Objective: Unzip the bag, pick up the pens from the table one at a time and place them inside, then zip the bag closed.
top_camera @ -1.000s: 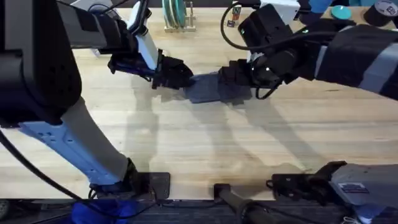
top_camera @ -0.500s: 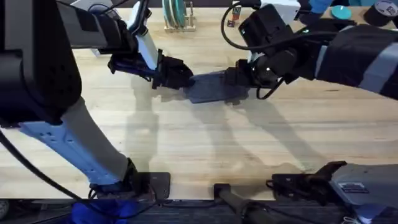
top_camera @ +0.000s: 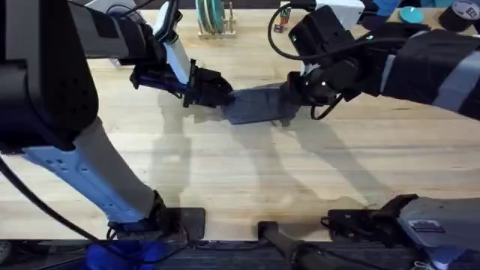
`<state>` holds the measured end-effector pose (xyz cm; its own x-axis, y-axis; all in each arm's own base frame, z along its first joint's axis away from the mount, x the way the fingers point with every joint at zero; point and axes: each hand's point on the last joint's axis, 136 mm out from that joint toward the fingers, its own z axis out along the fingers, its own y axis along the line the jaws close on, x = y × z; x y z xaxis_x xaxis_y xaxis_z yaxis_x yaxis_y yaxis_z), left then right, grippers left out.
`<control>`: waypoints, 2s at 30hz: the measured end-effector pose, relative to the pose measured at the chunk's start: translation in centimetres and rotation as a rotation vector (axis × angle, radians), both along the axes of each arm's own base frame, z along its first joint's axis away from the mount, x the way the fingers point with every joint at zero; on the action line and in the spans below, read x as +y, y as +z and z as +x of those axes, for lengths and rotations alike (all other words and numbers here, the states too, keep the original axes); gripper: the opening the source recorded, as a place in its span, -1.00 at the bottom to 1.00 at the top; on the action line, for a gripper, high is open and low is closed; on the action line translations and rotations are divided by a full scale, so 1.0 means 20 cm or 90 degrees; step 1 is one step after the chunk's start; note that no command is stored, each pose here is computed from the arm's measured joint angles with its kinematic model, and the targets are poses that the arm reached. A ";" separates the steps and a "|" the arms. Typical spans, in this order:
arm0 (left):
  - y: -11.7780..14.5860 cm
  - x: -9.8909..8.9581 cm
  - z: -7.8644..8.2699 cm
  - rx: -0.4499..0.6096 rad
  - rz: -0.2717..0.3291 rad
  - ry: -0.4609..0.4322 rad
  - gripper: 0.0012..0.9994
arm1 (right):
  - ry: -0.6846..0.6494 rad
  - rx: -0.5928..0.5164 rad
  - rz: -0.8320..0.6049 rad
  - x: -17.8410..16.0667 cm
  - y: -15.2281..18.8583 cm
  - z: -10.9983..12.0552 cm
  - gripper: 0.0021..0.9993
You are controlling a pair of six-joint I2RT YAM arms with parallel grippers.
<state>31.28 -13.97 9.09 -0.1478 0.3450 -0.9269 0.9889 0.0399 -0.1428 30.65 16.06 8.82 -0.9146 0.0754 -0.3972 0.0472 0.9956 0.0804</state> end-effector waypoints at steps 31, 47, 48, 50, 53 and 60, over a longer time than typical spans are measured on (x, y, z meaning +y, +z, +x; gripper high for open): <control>0.00 0.00 0.00 0.000 0.000 0.000 -0.92 | 0.002 0.011 -0.014 -0.01 0.00 -0.03 -0.94; 0.00 0.01 0.01 -0.003 0.000 0.004 -0.92 | 0.046 0.035 -0.032 0.00 0.08 -0.06 -0.94; 0.00 0.01 0.01 -0.003 0.000 0.004 -0.92 | 0.049 0.036 -0.034 0.00 0.09 -0.06 -0.94; 0.00 0.01 0.01 -0.002 0.000 0.004 -0.92 | 0.058 0.035 -0.034 0.00 0.11 -0.05 -0.94; 0.00 0.01 0.01 -0.002 0.000 0.003 -0.92 | 0.071 0.033 -0.035 0.02 0.14 -0.05 -0.94; 0.00 0.01 0.01 -0.002 0.000 0.003 -0.92 | 0.083 0.037 -0.042 0.01 0.16 -0.06 -0.94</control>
<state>31.39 -13.84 9.09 -0.1461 0.3442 -0.9274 0.9892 0.0441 -0.1395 29.53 16.32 11.95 -0.9364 -0.0693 -0.3440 -0.0796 0.9967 0.0156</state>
